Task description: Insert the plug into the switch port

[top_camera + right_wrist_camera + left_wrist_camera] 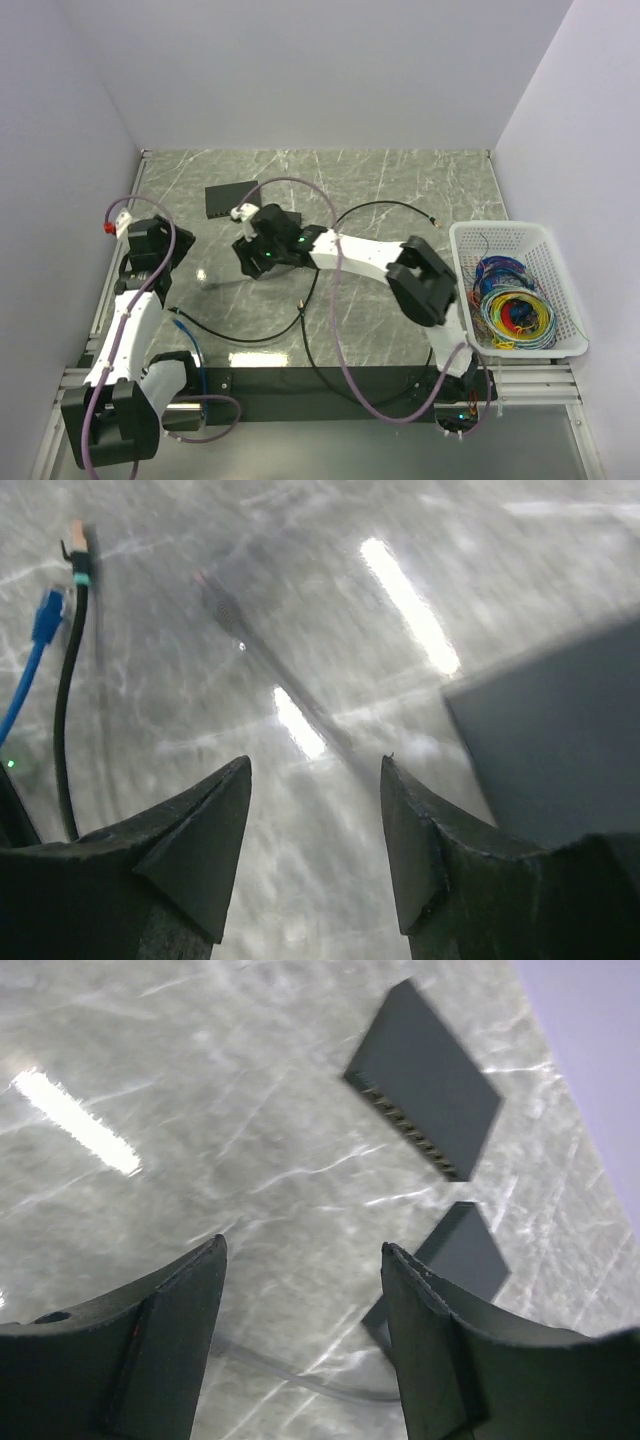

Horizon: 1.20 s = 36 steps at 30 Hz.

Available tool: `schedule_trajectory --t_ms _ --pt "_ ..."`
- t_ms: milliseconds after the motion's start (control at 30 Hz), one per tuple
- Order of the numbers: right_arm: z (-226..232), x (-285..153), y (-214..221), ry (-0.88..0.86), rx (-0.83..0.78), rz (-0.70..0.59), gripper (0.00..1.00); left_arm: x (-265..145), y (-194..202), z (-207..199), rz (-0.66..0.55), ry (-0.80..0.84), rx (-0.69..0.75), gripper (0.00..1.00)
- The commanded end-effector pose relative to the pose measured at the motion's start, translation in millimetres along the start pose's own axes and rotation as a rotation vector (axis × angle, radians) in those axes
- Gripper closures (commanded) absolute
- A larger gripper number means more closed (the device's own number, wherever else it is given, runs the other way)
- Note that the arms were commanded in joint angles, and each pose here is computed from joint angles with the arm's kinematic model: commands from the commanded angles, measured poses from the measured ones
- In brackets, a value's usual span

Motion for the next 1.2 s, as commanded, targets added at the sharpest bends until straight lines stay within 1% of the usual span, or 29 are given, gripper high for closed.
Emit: schedule_trajectory --t_ms 0,33,67,100,133,167,333,467,633,733,800,833,867,933,967,1033,1067,1167 --pt "14.7 16.8 -20.0 -0.110 -0.078 -0.004 0.38 2.0 6.7 11.7 0.075 -0.001 -0.040 0.32" --pt "20.1 30.5 -11.4 -0.129 -0.083 0.030 0.37 3.0 7.9 13.4 0.080 -0.003 -0.039 0.32" --pt "21.7 32.9 -23.6 -0.137 -0.099 0.008 0.37 3.9 8.3 15.4 0.082 -0.006 -0.040 0.32" --pt "24.5 37.8 -23.7 -0.138 -0.104 0.018 0.37 3.8 8.2 15.4 0.083 -0.001 -0.037 0.31" --pt "28.0 48.2 -13.8 -0.143 -0.105 0.060 0.36 4.0 7.6 14.6 0.079 0.003 -0.035 0.31" --pt "29.4 51.1 -22.0 -0.142 -0.113 0.046 0.36 4.5 7.5 15.4 0.079 0.001 -0.033 0.32" --pt "38.3 73.3 -13.3 -0.169 -0.114 0.093 0.35 4.3 7.6 13.3 0.090 0.019 -0.029 0.32" --pt "45.0 82.4 -3.4 -0.146 -0.139 0.132 0.35 4.9 8.6 15.8 0.091 0.016 -0.028 0.32" --pt "41.7 89.7 10.8 -0.069 -0.158 0.181 0.35 4.8 9.0 17.0 0.088 0.021 -0.028 0.32" --pt "41.2 88.4 12.0 -0.047 -0.167 0.171 0.35 4.5 8.8 17.0 0.085 0.023 -0.026 0.33" --pt "40.2 89.4 14.3 -0.039 -0.168 0.182 0.37 4.4 7.6 17.6 0.078 0.018 -0.026 0.33" --pt "40.3 91.7 16.7 -0.037 -0.174 0.190 0.39 3.9 7.0 16.9 0.075 0.017 -0.026 0.33" --pt "40.4 92.4 18.5 -0.033 -0.178 0.197 0.49 3.3 6.0 16.5 0.072 0.019 -0.027 0.33" --pt "42.4 93.1 28.9 -0.034 -0.180 0.222 0.62 3.1 5.0 15.5 0.068 0.024 -0.028 0.32" --pt "42.3 92.7 32.8 -0.033 -0.181 0.227 0.74 3.2 4.5 15.4 0.066 0.024 -0.029 0.32" --pt "42.9 87.4 41.4 -0.035 -0.178 0.230 0.84 4.6 4.8 15.5 0.075 0.029 -0.030 0.33" --pt "41.3 84.8 43.8 -0.041 -0.208 0.229 0.92 5.2 5.4 15.4 0.081 0.031 -0.029 0.33" --pt "38.7 67.2 40.1 -0.028 -0.213 0.184 1.00 5.3 7.6 10.3 0.109 0.077 -0.022 0.35"
Point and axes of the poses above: each gripper's point midway between its finger pads, its own x axis out along the fingers, its own z axis along the line the jaws close on, y = z × x, the point moved 8 cm from there along -x, back along the fingers, and after that the axes turned 14 degrees about -x, right-handed, at the moved point
